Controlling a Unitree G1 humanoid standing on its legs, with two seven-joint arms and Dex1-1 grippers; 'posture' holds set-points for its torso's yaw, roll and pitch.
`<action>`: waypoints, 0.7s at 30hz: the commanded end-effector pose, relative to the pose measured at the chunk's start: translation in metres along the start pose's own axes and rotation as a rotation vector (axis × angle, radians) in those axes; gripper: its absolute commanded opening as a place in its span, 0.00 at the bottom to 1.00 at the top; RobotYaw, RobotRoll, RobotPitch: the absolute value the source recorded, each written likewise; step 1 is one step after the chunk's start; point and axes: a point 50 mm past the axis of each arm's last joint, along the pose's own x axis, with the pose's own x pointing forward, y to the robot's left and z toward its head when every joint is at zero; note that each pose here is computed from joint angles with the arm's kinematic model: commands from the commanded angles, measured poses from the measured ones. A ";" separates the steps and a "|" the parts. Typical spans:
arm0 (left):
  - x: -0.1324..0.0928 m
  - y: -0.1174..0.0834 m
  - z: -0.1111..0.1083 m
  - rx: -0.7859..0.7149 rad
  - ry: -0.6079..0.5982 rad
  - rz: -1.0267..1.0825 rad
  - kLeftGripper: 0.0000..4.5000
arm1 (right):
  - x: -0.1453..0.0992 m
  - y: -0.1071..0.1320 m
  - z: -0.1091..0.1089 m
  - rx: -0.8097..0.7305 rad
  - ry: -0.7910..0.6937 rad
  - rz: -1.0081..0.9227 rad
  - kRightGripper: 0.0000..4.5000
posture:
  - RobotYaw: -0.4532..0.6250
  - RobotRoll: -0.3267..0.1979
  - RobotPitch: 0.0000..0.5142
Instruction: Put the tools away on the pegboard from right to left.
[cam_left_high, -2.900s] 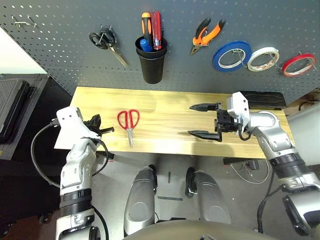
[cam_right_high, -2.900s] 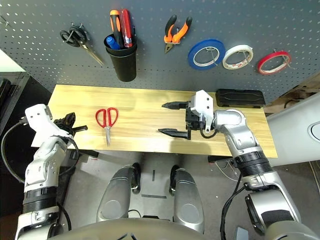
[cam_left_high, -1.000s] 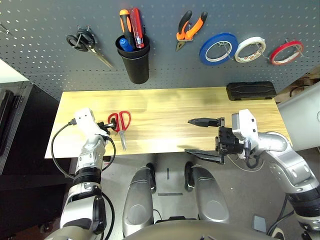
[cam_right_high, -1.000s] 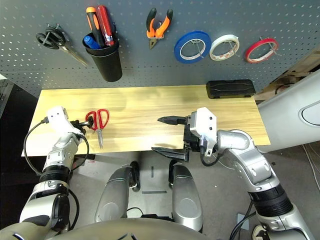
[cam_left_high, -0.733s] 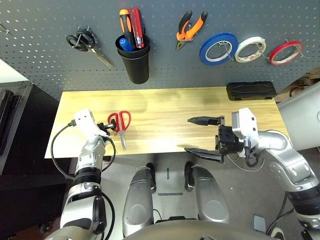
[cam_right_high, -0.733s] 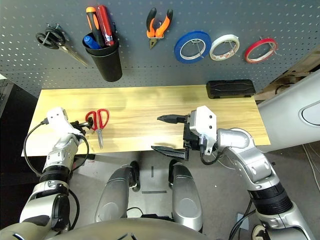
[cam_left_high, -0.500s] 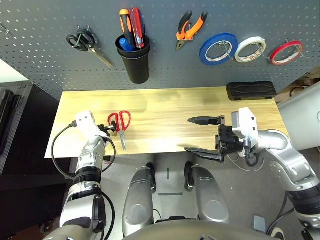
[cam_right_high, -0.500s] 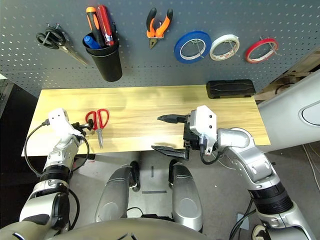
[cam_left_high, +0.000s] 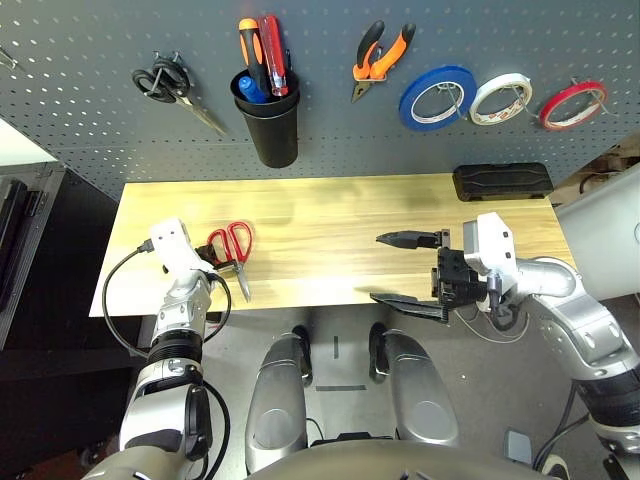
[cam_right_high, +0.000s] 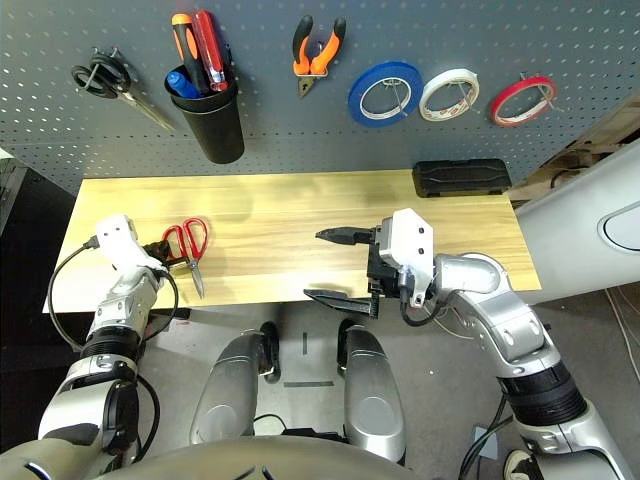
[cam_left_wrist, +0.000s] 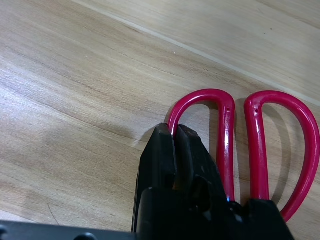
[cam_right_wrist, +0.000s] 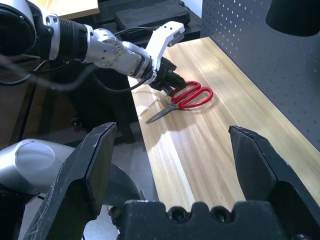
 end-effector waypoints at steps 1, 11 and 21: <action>-0.002 -0.007 0.000 -0.014 -0.005 -0.013 0.01 | -0.003 -0.001 -0.005 0.011 0.019 -0.003 1.00 | 0.26 0.62 0.55; -0.013 -0.002 0.038 -0.053 -0.154 -0.004 0.01 | -0.005 -0.026 -0.009 -0.007 0.022 -0.018 1.00 | 0.38 0.62 0.44; -0.052 0.028 0.071 -0.077 -0.300 0.087 0.01 | -0.020 -0.058 0.000 -0.011 -0.135 -0.014 1.00 | 0.52 0.62 0.25</action>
